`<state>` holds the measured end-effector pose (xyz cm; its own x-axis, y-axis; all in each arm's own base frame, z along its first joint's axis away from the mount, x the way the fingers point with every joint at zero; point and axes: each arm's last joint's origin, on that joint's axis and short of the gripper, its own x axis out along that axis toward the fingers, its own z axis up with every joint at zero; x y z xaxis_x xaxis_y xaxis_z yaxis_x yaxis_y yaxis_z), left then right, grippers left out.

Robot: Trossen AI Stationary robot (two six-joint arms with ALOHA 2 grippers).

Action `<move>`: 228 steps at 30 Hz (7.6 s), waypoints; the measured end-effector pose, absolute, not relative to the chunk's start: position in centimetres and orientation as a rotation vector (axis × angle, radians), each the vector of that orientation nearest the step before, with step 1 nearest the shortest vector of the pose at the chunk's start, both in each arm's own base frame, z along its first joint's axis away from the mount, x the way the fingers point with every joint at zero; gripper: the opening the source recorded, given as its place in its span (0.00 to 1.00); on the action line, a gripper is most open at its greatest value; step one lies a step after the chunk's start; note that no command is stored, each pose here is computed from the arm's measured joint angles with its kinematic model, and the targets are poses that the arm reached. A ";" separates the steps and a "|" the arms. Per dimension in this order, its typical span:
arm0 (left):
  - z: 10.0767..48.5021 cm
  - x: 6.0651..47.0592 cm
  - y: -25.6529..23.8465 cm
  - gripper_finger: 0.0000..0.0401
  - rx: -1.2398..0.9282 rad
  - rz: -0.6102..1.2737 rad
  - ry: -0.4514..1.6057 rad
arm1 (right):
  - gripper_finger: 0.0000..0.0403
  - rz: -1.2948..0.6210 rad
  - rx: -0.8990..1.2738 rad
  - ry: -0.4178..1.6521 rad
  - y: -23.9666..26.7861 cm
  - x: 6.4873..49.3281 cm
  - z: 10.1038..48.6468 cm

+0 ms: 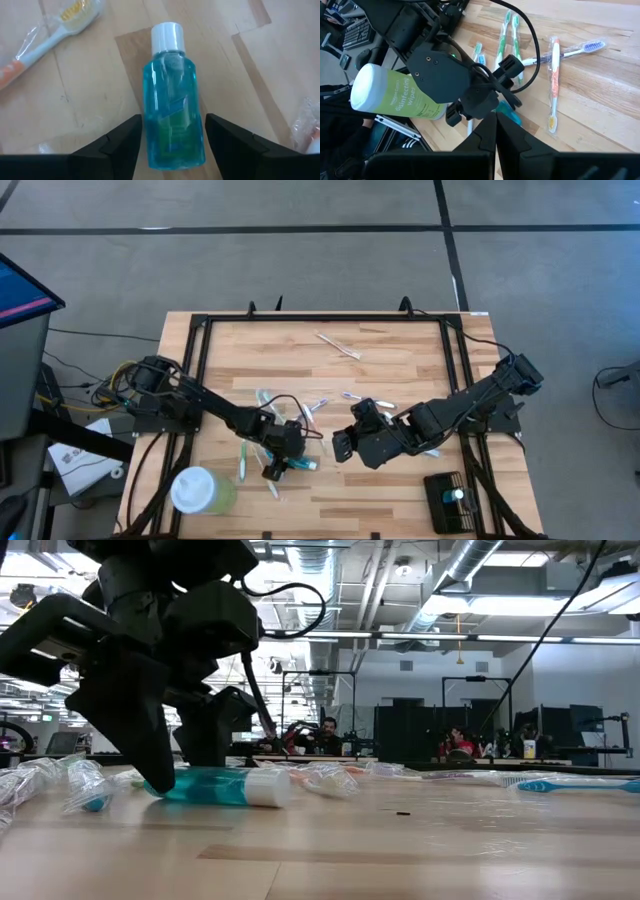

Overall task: Pick & Place toothbrushing station
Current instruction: Put the blue mouthwash bottle into the black organizer

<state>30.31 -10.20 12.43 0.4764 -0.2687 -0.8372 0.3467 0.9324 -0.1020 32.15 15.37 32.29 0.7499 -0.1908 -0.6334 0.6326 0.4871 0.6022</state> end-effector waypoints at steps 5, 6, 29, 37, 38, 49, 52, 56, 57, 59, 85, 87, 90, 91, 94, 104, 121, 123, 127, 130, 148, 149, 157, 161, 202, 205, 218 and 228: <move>12.5 30.3 -10.4 0.53 0.073 -0.371 1.001 | 0.00 -0.528 0.931 0.535 15.4 32.2 32.3; 12.5 30.3 -10.5 0.53 0.075 -0.373 0.998 | 0.00 -0.528 0.930 0.535 15.4 32.2 32.3; 12.1 29.8 -11.9 0.37 0.100 -0.308 0.995 | 0.00 -0.523 0.929 0.542 15.4 32.2 32.3; 12.1 29.8 -11.9 0.36 0.059 -0.285 0.993 | 0.00 -0.517 0.936 0.550 15.4 32.1 32.3; 12.1 29.9 -11.9 0.36 0.051 -0.281 0.993 | 0.00 -0.517 0.936 0.551 15.4 32.1 32.3; 12.2 29.9 -12.0 0.34 0.062 -0.276 0.973 | 0.00 -0.521 0.939 0.550 15.2 32.2 32.3; 12.2 29.9 -12.2 0.39 0.108 -0.236 0.959 | 0.00 -0.520 0.939 0.550 15.2 32.2 32.3; 12.2 29.5 -12.9 0.53 0.193 -0.211 0.938 | 0.00 -0.521 0.939 0.550 15.2 32.2 32.3; 12.2 29.5 -13.1 0.57 0.208 -0.206 0.934 | 0.00 -0.521 0.939 0.550 15.2 32.2 32.3; 12.2 29.4 -13.3 0.65 0.218 -0.204 0.932 | 0.00 -0.521 0.939 0.550 15.2 32.2 32.3; 12.0 29.3 -13.3 0.55 0.089 -0.175 0.969 | 0.00 -0.543 0.946 0.540 14.4 32.6 32.3; 12.0 29.3 -13.3 0.53 0.087 -0.174 0.969 | 0.00 -0.545 0.946 0.539 14.3 32.7 32.3; 12.0 29.3 -13.2 0.51 0.083 -0.170 0.969 | 0.00 -0.547 0.948 0.539 14.2 32.7 32.3; 12.0 29.3 -13.2 0.50 0.083 -0.170 0.969 | 0.00 -0.546 0.947 0.539 14.2 32.7 32.3; 12.0 29.4 -13.1 0.47 0.083 -0.162 0.969 | 0.00 -0.543 0.950 0.542 14.2 32.7 32.3; 12.0 29.4 -13.0 0.40 0.082 -0.160 0.969 | 0.00 -0.531 0.958 0.560 14.3 32.7 32.2; 12.8 30.0 -13.3 0.63 0.173 -0.111 0.902 | 0.00 -0.515 0.969 0.579 14.3 32.7 32.2; 13.2 30.4 -13.3 0.69 0.172 -0.098 0.882 | 0.00 -0.515 0.969 0.579 14.3 32.7 32.2; 13.6 31.0 -13.0 0.76 0.137 -0.101 0.846 | 0.00 -0.514 0.967 0.580 14.3 32.7 32.2; 13.5 31.5 -12.8 0.78 0.098 -0.115 0.827 | 0.00 -0.514 0.966 0.580 14.3 32.7 32.2; 11.4 31.9 -12.3 0.72 0.014 -0.103 0.896 | 0.00 -0.516 0.967 0.580 14.3 32.7 32.2; 11.4 31.9 -12.3 0.71 0.015 -0.102 0.896 | 0.00 -0.516 0.967 0.580 14.3 32.7 32.2; 11.3 31.9 -12.3 0.59 0.015 -0.100 0.899 | 0.00 -0.516 0.967 0.580 14.3 32.7 32.2; 11.3 31.9 -12.3 0.51 -0.001 -0.111 0.906 | 0.00 -0.516 0.967 0.580 14.3 32.7 32.2; 19.6 30.5 -11.7 0.38 -0.148 -0.080 0.672 | 0.20 -0.405 0.982 0.534 14.6 32.8 33.6; 20.6 30.2 -11.5 0.38 -0.165 -0.075 0.640 | 0.31 -0.406 1.026 0.509 14.3 32.5 34.2; 25.6 28.1 -10.2 0.38 -0.164 0.044 0.454 | 0.63 -0.398 1.332 0.542 13.4 32.1 35.3; 26.6 27.6 -9.9 0.38 -0.170 0.059 0.417 | 0.63 -0.316 1.240 0.518 12.4 33.0 35.8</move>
<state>27.57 -9.90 26.58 0.9130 0.0218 -0.4074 -0.0915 0.9841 -0.1524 32.96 12.36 35.77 0.8435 0.0485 -0.5349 0.4978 0.3032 0.8126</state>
